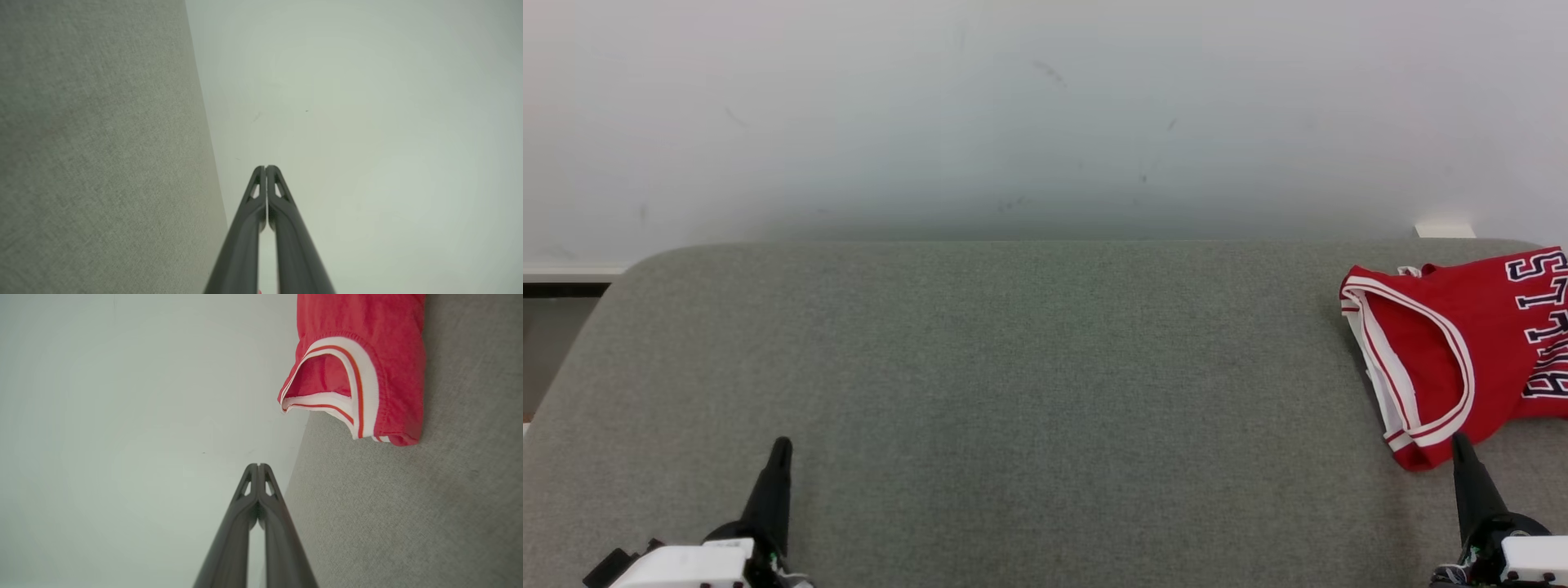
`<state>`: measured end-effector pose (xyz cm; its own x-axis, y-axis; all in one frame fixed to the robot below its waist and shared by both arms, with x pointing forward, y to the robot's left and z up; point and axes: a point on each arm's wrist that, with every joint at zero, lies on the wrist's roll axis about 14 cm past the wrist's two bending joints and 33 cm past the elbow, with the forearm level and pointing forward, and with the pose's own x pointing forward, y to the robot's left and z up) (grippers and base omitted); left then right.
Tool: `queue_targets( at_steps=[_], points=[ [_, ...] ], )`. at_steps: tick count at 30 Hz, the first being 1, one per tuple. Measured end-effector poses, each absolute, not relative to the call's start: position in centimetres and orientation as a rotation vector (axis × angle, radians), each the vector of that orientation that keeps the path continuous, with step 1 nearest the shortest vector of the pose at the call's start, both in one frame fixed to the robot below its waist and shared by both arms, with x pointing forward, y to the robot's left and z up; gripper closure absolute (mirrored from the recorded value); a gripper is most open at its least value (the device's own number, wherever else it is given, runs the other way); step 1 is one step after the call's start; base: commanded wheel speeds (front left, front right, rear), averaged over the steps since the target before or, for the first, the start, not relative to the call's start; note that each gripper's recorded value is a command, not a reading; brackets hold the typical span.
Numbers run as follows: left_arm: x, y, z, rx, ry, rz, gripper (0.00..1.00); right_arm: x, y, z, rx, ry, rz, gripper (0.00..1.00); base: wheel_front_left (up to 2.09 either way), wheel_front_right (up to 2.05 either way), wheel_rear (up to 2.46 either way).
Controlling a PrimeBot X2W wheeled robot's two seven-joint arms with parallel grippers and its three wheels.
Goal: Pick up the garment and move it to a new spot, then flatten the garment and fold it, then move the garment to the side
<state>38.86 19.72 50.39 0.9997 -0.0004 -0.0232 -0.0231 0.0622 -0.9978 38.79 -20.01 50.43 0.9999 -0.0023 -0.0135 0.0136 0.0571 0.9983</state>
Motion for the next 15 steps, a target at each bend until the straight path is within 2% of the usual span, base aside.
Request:
queue_targets(
  at_steps=[15],
  points=[
    [38.96,19.91,50.79,-1.572,0.006,0.004,1.00,38.95,-19.99,50.65,1.574,0.003,-0.002,1.00,0.00,0.00,0.00]
  ],
)
